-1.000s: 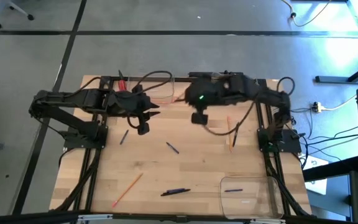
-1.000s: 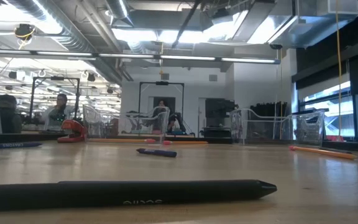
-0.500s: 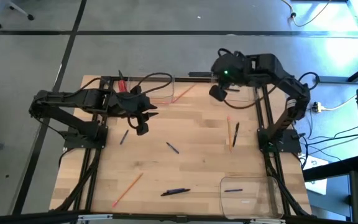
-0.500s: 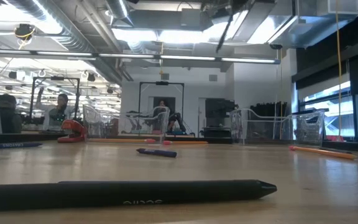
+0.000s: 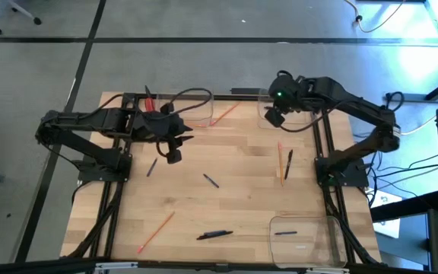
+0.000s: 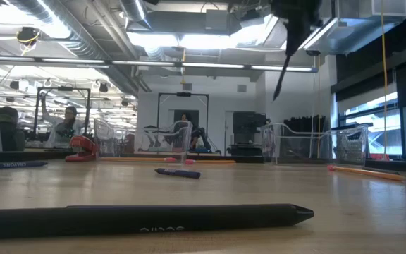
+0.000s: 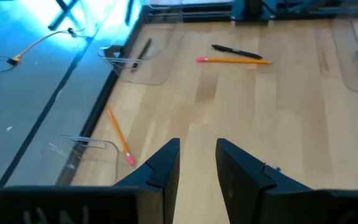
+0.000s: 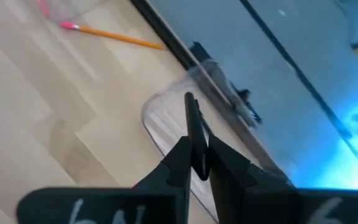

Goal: Sort crayons/erasers/pens/pencils in bins
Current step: Put the black pen into the top right transparent bin

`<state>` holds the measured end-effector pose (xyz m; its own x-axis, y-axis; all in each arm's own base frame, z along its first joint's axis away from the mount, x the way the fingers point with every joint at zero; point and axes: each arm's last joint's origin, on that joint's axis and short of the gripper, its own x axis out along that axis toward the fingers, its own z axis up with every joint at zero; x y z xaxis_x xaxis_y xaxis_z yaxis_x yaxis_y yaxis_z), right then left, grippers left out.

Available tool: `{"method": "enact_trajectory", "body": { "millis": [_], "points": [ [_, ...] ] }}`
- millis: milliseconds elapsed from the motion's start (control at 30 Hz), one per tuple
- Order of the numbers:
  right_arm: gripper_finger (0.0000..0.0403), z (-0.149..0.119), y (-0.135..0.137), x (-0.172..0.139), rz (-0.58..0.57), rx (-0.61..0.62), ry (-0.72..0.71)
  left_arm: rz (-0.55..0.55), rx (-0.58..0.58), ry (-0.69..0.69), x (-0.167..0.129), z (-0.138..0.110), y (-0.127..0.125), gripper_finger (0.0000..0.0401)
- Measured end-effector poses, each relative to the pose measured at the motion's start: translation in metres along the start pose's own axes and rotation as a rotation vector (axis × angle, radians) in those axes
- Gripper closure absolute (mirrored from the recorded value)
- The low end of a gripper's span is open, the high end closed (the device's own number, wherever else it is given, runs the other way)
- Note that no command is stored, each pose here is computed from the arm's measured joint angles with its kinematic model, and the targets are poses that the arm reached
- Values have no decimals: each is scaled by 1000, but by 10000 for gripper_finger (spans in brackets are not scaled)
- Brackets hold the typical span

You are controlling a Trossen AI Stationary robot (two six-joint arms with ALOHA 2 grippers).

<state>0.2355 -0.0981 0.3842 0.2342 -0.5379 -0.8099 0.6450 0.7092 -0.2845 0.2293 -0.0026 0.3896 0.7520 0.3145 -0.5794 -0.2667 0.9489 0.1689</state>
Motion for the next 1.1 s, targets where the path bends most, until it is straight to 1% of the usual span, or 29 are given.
{"method": "enact_trajectory", "body": {
  "millis": [100, 167, 233, 333, 500, 667, 867, 1100],
  "points": [
    [360, -8, -10, 20, 53, -14, -23, 29, -24, -17, 2, 2, 5, 305],
    [360, -17, -19, 35, 51, -8, 1, 42, -35, -22, 3, 3, 8, 305],
    [360, -26, -28, 49, 47, 27, 42, 54, -49, -26, 4, 4, 12, 305],
    [360, -38, -37, 66, 94, 24, 77, 73, -70, -31, 5, 5, 17, 305],
    [360, -44, -44, 94, 177, 17, 9, 101, -112, -26, 7, 4, 25, 305],
    [360, -53, -51, 117, 221, 62, -34, 122, -153, -24, 8, 4, 31, 305],
    [360, -67, -54, 137, 271, 99, -40, 134, -161, -21, 9, 4, 34, 305],
    [360, -79, -54, 150, 264, 116, -23, 135, -167, -34, 9, 5, 35, 305]
  ]
}}
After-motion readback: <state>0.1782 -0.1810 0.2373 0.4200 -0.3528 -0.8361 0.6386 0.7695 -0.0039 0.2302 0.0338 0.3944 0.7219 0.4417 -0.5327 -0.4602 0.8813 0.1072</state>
